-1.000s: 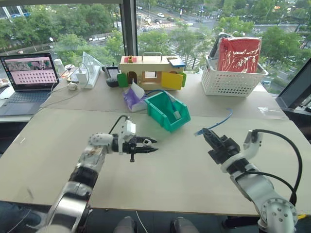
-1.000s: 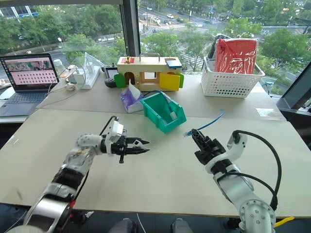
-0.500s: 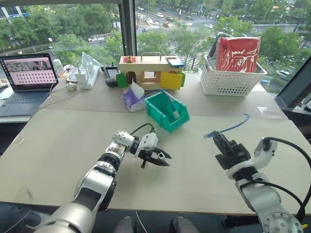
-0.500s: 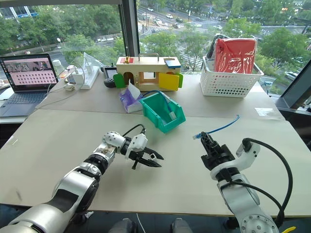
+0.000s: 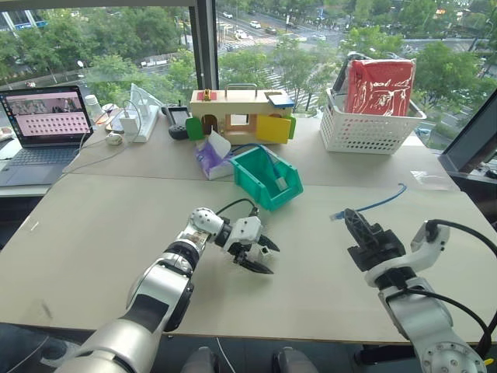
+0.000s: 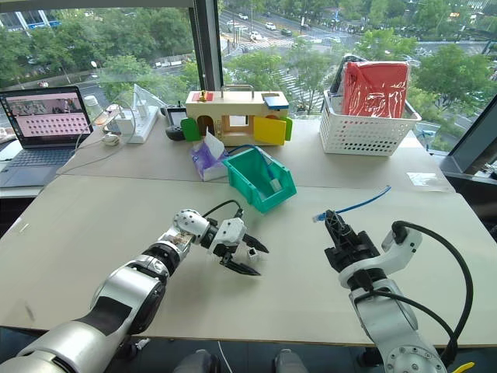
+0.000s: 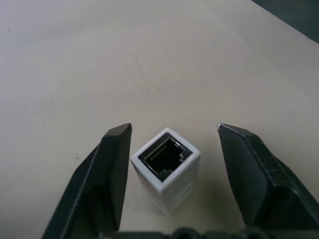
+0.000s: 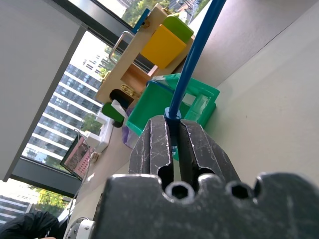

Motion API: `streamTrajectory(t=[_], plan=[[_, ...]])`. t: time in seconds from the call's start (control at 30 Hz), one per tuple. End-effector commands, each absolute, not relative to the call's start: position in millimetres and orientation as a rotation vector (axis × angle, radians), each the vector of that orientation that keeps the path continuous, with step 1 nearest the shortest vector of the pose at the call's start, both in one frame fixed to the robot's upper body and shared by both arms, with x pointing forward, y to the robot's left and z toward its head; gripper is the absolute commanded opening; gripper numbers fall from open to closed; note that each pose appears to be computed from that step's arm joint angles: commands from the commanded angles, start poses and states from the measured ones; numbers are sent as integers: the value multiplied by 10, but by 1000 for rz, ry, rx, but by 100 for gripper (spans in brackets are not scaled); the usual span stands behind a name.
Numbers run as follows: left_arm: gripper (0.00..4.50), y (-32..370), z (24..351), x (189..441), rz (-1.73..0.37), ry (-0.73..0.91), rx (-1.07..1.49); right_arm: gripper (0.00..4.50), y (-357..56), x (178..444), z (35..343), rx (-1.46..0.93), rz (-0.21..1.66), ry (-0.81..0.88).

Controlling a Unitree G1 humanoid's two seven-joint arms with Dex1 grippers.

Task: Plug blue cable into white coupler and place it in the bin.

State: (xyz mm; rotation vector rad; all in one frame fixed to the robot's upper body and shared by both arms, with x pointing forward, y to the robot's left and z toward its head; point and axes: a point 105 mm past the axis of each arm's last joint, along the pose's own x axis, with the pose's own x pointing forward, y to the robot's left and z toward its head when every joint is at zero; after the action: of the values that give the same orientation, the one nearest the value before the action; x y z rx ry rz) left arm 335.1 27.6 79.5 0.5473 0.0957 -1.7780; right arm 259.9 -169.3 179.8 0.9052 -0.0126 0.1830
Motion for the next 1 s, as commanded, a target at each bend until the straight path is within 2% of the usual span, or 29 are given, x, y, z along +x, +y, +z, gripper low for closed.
streamTrajectory(t=[0.03,0.23,0.37,0.5,0.7,0.87,1.0], plan=[[440,327,890,3419,-1745,82,532,0,-1703,2575,1963,899,211,-77],[440,489,1008,3537,-1639,79,333,0,-1665,2627,1966,905,235,-73],[440,663,955,3578,-1565,110,296,0,-1639,2657,1958,909,252,-65],[440,954,1009,3517,-1555,109,172,0,-1629,2683,1961,908,262,-66],[440,1298,1061,3315,-1504,100,137,0,-1599,2731,1927,919,282,-55],[440,1254,1114,3280,-1323,82,124,0,-1555,2765,1917,924,301,-47],[440,1121,991,3117,-1227,163,104,0,-1522,2774,1884,928,312,-36]])
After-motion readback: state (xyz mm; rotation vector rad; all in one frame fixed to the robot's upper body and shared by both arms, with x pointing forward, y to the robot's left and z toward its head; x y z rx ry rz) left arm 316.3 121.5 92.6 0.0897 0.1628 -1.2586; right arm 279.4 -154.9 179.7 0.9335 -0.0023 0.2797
